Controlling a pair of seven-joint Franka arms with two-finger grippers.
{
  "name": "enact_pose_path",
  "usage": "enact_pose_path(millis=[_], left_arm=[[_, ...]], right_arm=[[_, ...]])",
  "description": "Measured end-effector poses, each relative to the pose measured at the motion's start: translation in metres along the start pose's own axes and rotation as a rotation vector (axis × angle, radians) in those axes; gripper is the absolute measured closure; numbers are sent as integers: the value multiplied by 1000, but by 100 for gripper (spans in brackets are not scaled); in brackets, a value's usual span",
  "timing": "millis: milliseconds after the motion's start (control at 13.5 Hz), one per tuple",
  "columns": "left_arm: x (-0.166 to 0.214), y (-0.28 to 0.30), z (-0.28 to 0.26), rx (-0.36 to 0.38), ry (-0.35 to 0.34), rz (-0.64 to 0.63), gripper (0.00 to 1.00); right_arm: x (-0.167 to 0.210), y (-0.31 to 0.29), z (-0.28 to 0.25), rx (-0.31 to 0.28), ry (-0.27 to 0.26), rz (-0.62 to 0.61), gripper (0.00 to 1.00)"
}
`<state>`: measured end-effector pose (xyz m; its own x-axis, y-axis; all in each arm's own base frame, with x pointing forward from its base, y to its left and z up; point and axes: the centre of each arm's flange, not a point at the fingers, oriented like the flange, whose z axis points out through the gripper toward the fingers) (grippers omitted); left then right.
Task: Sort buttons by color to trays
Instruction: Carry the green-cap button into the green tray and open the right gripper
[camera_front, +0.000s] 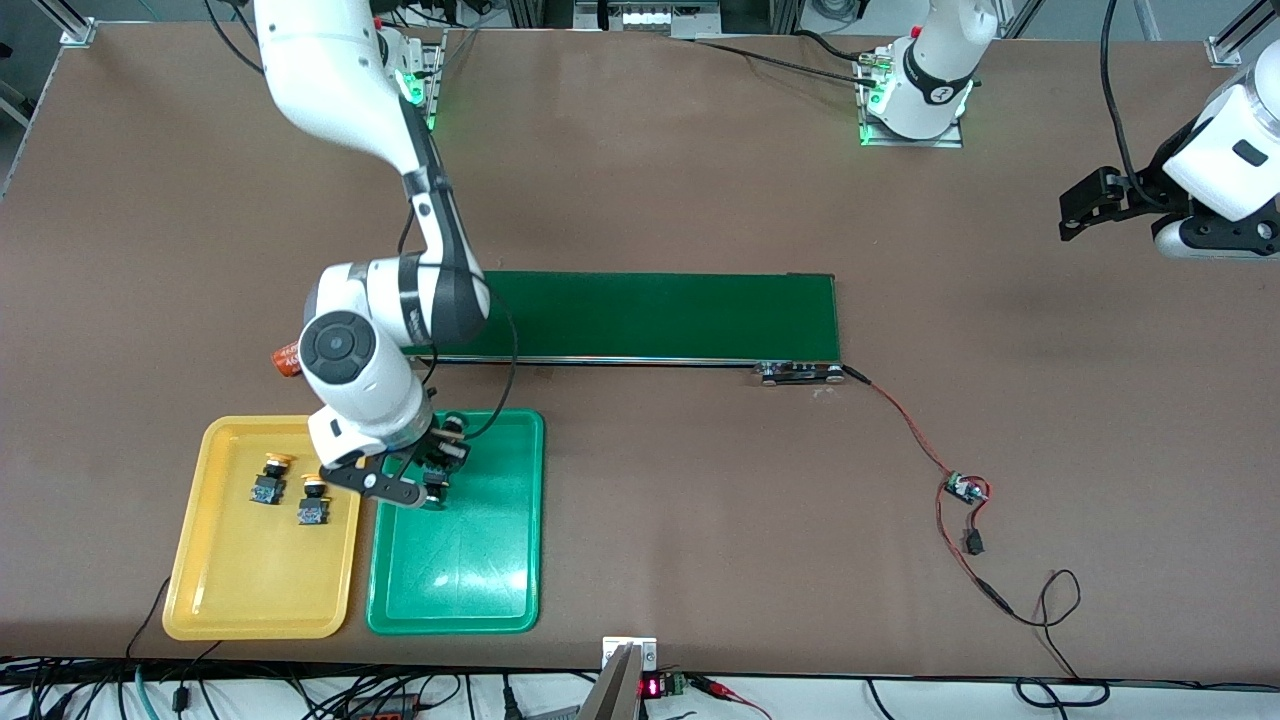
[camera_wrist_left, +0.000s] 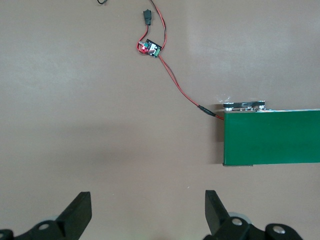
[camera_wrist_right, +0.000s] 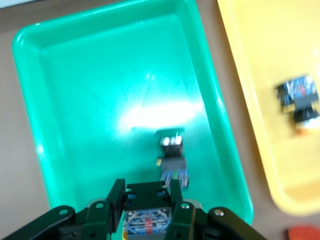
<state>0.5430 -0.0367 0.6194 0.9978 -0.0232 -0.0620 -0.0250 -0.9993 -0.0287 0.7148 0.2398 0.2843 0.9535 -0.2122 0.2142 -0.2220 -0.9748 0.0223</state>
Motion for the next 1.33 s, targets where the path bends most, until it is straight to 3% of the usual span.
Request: enact_pose_path(millis=[369, 739, 887, 1034, 1182, 1330], left_arm=[[0, 0, 0, 0, 0, 0, 0], [0, 0, 0, 0, 0, 0, 0], [0, 0, 0, 0, 0, 0, 0], [0, 0, 0, 0, 0, 0, 0], [0, 0, 0, 0, 0, 0, 0], [-1, 0, 0, 0, -4, 0, 0]], right_arm=[[-3, -29, 51, 0, 92, -68, 59], [-2, -31, 69, 20, 93, -66, 59], [1, -28, 69, 40, 85, -39, 44], [5, -27, 65, 83, 71, 9, 22], [10, -27, 47, 90, 40, 22, 4], [22, -18, 10, 81, 15, 33, 0]])
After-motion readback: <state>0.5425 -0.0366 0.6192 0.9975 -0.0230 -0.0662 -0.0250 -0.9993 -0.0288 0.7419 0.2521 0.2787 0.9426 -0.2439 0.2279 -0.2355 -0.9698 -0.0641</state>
